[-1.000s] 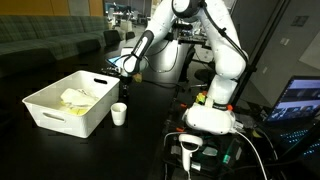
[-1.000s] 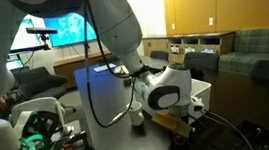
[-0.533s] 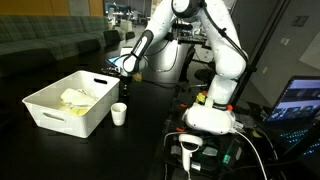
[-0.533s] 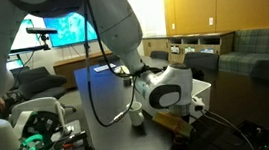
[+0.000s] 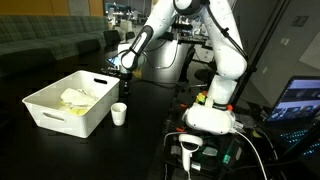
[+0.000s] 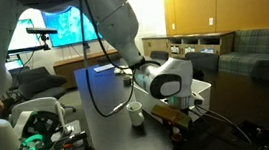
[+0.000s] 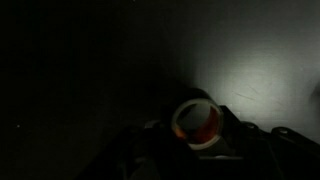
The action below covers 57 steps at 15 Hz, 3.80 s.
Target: Pick up the cloths from the table and put them in the box, then pick up the marker and seal tape and put them in the cup
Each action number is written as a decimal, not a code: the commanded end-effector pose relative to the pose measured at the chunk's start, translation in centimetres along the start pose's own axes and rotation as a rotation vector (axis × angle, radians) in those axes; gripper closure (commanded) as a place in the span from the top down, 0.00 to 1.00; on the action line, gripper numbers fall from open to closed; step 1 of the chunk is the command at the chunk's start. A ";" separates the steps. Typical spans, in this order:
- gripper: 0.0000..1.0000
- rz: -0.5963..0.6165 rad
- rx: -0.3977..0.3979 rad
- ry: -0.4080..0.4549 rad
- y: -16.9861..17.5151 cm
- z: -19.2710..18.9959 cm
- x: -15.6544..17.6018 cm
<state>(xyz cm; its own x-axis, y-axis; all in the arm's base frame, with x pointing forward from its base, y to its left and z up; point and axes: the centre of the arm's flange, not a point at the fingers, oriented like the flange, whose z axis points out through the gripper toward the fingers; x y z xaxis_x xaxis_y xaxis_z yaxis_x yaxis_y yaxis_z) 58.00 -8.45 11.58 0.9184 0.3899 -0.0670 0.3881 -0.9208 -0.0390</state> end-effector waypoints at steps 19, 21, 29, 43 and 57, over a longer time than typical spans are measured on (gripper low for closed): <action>0.25 -0.007 -0.035 -0.152 -18.5 -11.8 0.3; 0.25 0.002 -0.018 -0.150 -21.3 -11.5 1.1; 0.25 0.141 0.043 -0.116 -30.3 -11.0 2.2; 0.25 0.398 0.032 -0.103 -28.9 -10.2 2.8; 0.25 0.559 0.094 -0.139 -25.3 -9.0 2.4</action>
<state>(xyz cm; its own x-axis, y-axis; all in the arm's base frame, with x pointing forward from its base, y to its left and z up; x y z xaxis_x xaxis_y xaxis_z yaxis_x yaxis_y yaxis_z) 50.66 16.18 20.93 0.9642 -0.1155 -0.2385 -0.1241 -0.9920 -0.0213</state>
